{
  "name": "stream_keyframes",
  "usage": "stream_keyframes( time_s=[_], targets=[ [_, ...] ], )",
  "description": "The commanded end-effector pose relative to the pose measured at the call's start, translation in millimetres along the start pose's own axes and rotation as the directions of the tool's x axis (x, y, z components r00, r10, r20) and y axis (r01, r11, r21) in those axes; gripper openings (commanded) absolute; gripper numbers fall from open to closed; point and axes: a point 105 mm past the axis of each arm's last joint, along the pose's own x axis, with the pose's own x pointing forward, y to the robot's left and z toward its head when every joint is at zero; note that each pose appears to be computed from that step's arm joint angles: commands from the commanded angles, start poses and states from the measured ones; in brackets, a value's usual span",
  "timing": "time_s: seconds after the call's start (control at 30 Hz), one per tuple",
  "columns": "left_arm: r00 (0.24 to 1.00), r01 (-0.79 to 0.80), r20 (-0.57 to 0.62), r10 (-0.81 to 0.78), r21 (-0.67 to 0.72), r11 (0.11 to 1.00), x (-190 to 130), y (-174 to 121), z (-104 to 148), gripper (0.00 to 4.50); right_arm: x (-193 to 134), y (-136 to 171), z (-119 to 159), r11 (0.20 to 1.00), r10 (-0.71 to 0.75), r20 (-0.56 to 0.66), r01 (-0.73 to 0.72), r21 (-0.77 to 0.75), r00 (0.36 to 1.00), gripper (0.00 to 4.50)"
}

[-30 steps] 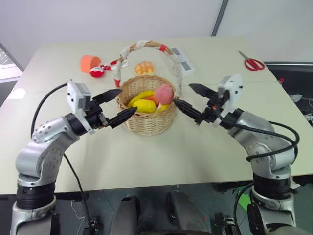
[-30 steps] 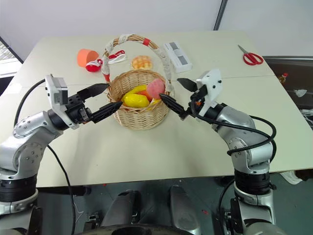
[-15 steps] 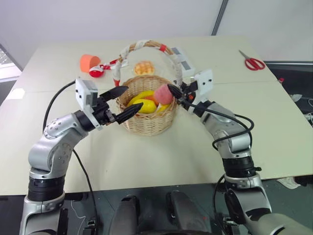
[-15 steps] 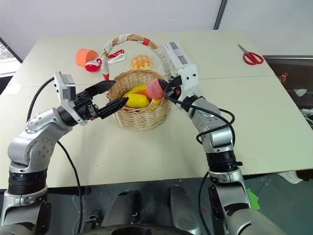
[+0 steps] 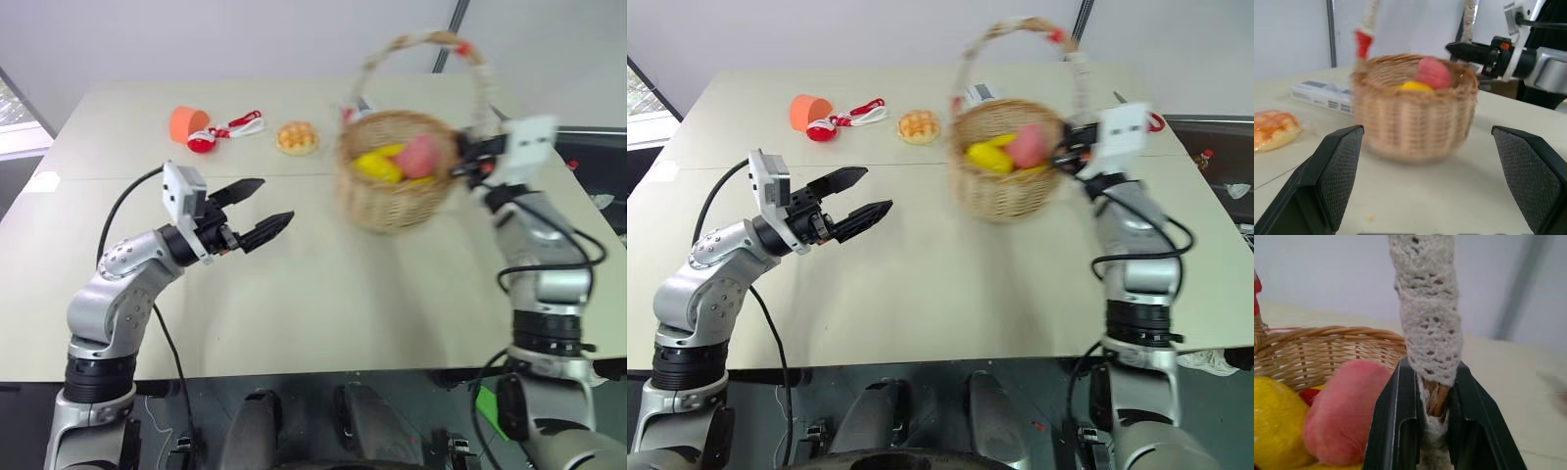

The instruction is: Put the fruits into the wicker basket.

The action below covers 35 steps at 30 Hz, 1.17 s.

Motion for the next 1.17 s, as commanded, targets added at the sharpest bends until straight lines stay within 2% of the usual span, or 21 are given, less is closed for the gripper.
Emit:
stream_keyframes(
  time_s=[0.03, 0.1, 0.37, 0.5, 0.6, 0.67, 0.77, 0.83, 0.9, 1.03, 1.17],
  targets=[
    [0.999, 0.041, 0.023, -0.042, 0.038, 0.998, 9.7, -5.5, 5.6, 4.50, 2.1, -25.2, 6.7, 0.993, -0.118, 0.054, 0.119, -0.026, 0.992, 0.12],
    [0.999, 0.048, 0.025, -0.049, 0.038, 0.998, 12.5, -6.4, 4.7, 4.50, 2.9, -28.1, -1.8, 0.991, -0.132, 0.036, 0.133, -0.021, 0.991, 0.12],
    [0.999, 0.044, 0.017, -0.044, 0.044, 0.998, 11.6, -3.0, 1.6, 4.50, -18.7, -55.0, 10.2, 0.979, -0.203, 0.085, 0.204, -0.011, 0.976, 4.11],
    [1.000, -0.017, -0.009, 0.017, 0.051, 0.999, 2.9, 9.1, -2.8, 4.50, -38.1, -64.3, 23.5, 0.986, -0.160, 0.122, 0.163, -0.018, 0.980, 4.11],
    [0.990, -0.121, -0.059, 0.125, 0.070, 0.990, -13.2, 28.1, -9.6, 4.50, -53.7, -57.7, 18.4, 1.000, -0.015, 0.077, 0.017, -0.016, 0.997, 4.11],
    [0.979, -0.172, -0.096, 0.179, 0.081, 0.982, -24.7, 36.8, -16.1, 4.50, -62.1, -38.3, 11.1, 0.990, 0.133, 0.028, -0.132, -0.037, 0.991, 4.11],
    [0.957, -0.236, -0.145, 0.250, 0.106, 0.966, -44.1, 45.4, -27.5, 4.50, -77.7, 3.9, -3.3, 0.922, 0.381, -0.061, -0.384, -0.057, 0.923, 4.11],
    [0.948, -0.276, -0.138, 0.286, 0.087, 0.957, -53.9, 47.8, -29.4, 4.50, -86.8, 31.1, -12.8, 0.857, 0.505, -0.102, -0.512, -0.060, 0.857, 4.11],
    [0.927, -0.329, -0.159, 0.338, 0.081, 0.941, -67.0, 50.4, -37.7, 4.50, -94.8, 69.9, -19.5, 0.764, 0.637, -0.110, -0.644, -0.039, 0.763, 4.11],
    [0.906, -0.366, -0.192, 0.377, 0.088, 0.926, -76.3, 48.6, -49.5, 4.50, -93.1, 102.8, -31.0, 0.697, 0.712, -0.107, -0.717, -0.011, 0.694, 4.11],
    [0.900, -0.385, -0.184, 0.396, 0.094, 0.918, -79.8, 46.1, -50.7, 4.50, -87.0, 114.5, -36.9, 0.676, 0.733, -0.101, -0.737, -0.008, 0.673, 4.11]
  ],
)
